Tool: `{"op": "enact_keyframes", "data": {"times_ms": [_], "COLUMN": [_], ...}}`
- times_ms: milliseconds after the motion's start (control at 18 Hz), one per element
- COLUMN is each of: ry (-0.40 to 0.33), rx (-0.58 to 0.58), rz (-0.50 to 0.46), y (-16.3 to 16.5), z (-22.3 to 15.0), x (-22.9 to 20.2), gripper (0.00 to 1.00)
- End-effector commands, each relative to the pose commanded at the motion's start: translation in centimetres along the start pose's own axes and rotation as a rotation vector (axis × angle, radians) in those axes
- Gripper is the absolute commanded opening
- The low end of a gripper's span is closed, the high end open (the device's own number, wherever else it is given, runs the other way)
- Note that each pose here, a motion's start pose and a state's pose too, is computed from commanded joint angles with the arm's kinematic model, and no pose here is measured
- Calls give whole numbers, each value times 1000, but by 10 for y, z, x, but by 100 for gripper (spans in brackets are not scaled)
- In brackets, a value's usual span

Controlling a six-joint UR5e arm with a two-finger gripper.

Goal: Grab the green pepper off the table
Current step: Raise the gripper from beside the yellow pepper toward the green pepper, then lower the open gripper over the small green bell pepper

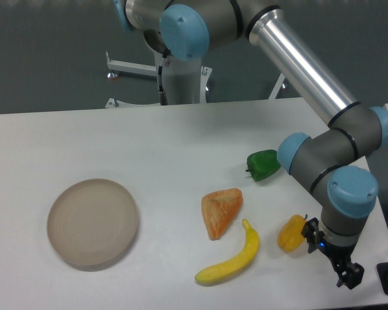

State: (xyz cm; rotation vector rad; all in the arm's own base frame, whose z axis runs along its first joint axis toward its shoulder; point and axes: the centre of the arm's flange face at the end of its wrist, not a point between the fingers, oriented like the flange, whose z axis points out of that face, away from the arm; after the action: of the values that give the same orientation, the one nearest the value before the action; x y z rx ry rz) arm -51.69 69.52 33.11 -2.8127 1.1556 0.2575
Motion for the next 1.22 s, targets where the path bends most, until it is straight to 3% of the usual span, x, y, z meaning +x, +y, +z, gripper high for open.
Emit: {"op": "enact_keyframes", "data": {"times_ms": [500, 833, 1222], "ry": [177, 277, 359], "rx": [39, 45, 22], "rz": [-32, 10, 11], "y": [29, 56, 58], "z": [-62, -55, -32], "x": [67, 119, 149], "gripper": [100, 100, 100]}}
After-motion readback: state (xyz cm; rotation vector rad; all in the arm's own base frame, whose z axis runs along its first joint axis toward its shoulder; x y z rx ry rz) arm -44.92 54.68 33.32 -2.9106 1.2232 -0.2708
